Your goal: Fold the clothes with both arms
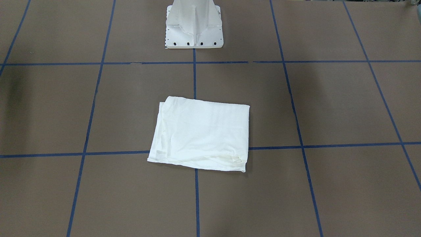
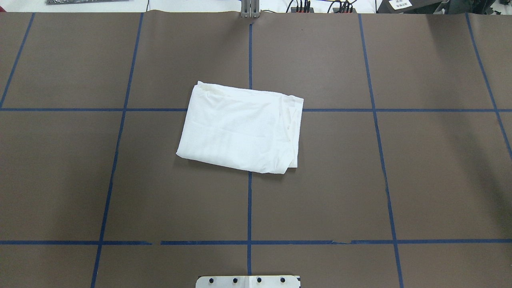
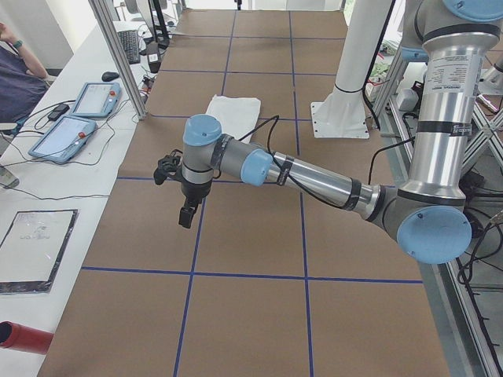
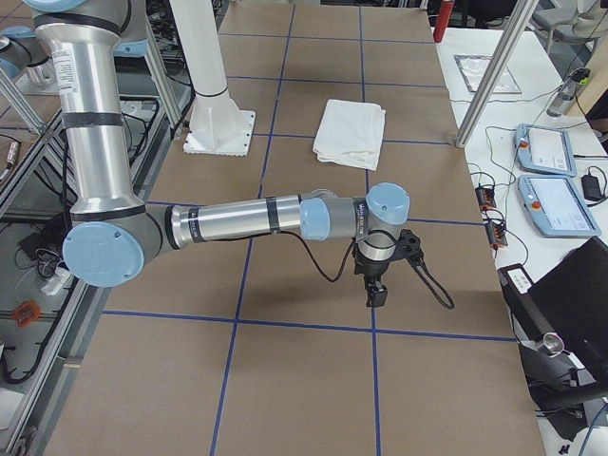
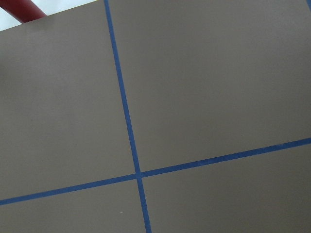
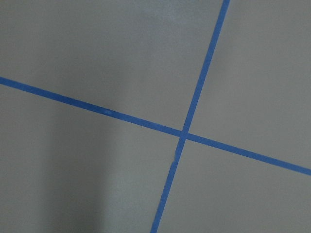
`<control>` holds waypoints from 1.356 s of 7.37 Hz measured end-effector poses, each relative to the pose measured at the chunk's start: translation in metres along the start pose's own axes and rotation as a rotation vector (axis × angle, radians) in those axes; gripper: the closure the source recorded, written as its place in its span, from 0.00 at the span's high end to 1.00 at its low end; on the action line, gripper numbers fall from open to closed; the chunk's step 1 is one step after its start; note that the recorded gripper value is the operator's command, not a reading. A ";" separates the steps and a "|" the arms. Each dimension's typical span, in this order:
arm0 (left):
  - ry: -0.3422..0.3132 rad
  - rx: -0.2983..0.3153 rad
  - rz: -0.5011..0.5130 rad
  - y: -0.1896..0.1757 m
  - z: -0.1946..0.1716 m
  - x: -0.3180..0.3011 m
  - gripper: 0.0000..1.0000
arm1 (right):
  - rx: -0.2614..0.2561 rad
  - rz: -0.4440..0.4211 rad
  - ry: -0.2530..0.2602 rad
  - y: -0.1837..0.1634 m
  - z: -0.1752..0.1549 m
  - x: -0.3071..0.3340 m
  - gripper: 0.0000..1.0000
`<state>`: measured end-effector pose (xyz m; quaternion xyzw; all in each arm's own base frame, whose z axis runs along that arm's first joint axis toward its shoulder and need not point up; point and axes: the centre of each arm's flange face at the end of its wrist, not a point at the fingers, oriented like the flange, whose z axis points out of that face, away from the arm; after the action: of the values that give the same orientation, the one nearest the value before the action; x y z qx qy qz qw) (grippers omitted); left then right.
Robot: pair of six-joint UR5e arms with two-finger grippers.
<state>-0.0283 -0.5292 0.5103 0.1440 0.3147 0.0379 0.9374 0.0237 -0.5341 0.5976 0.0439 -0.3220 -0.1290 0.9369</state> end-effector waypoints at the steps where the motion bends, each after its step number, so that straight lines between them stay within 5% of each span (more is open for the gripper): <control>1: -0.023 -0.007 -0.012 0.004 0.008 -0.010 0.99 | -0.010 0.016 0.004 0.010 0.005 0.006 1.00; 7: -0.065 -0.115 -0.018 0.053 0.026 -0.075 0.99 | -0.033 0.254 -0.117 0.044 0.020 0.016 1.00; 10: 0.037 -0.181 -0.038 0.085 0.057 -0.109 0.99 | -0.022 0.274 -0.132 0.049 0.015 0.020 1.00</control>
<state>-0.0797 -0.4797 0.6421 0.0519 0.3299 0.0509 0.9412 0.0402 -0.4921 0.6299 -0.0191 -0.3845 -0.0059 0.9229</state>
